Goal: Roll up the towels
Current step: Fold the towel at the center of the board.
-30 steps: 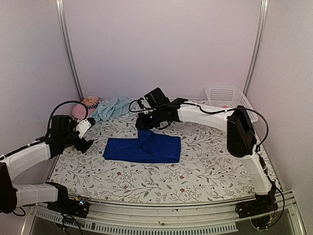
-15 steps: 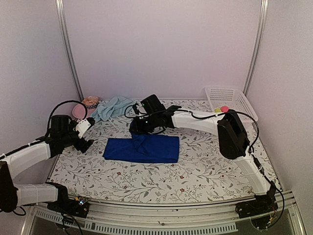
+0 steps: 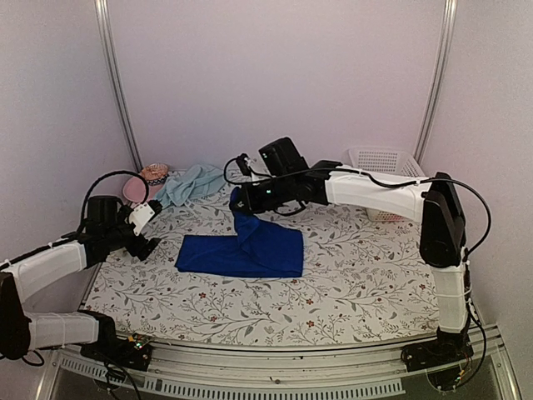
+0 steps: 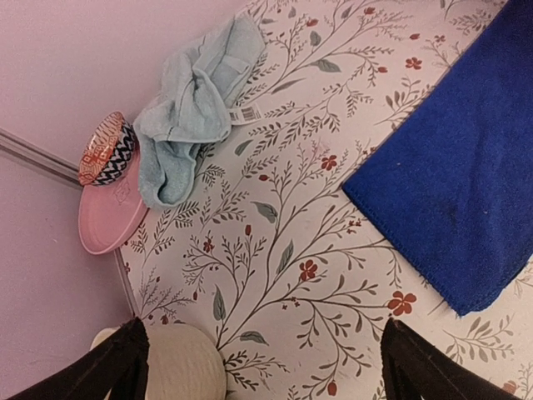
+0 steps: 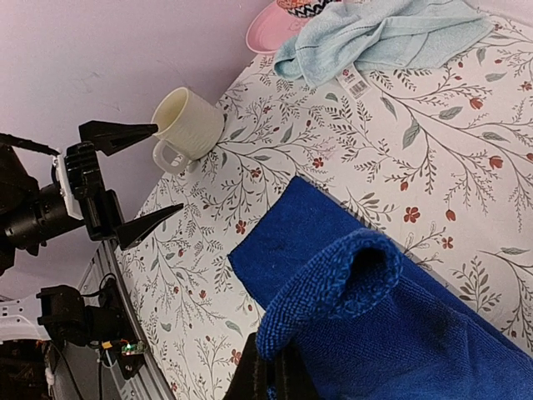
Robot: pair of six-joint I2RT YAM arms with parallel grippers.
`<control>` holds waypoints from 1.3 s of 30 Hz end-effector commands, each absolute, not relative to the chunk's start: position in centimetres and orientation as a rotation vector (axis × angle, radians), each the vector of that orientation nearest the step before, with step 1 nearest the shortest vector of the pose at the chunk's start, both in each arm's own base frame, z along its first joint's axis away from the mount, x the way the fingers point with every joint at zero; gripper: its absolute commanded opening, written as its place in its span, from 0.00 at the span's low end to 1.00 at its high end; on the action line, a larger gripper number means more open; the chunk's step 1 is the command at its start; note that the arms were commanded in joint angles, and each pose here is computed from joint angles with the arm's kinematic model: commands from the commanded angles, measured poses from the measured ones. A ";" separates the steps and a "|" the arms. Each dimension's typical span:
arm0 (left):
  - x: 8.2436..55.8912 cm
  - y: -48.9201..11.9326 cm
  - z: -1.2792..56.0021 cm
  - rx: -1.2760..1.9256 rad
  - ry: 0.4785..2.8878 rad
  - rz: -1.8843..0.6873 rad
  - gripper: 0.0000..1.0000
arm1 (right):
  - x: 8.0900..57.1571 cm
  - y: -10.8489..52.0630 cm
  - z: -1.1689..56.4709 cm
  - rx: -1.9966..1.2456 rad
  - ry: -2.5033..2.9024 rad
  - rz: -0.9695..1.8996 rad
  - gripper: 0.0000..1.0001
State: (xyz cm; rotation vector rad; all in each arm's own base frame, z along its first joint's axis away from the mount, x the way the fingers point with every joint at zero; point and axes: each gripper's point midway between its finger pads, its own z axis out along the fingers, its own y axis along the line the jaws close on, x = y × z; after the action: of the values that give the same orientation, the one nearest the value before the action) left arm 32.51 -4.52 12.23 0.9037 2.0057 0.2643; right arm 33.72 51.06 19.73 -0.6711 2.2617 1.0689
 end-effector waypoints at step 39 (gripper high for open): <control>32.6 -5.0 11.1 0.901 2.030 0.194 0.97 | 34.2 61.3 9.9 -0.737 2.236 1.389 0.04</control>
State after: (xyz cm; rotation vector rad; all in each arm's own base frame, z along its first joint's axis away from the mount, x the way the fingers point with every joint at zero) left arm 32.45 -5.01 11.17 0.9172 2.0316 0.2154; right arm 34.64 59.97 9.15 -0.7337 2.2856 1.3181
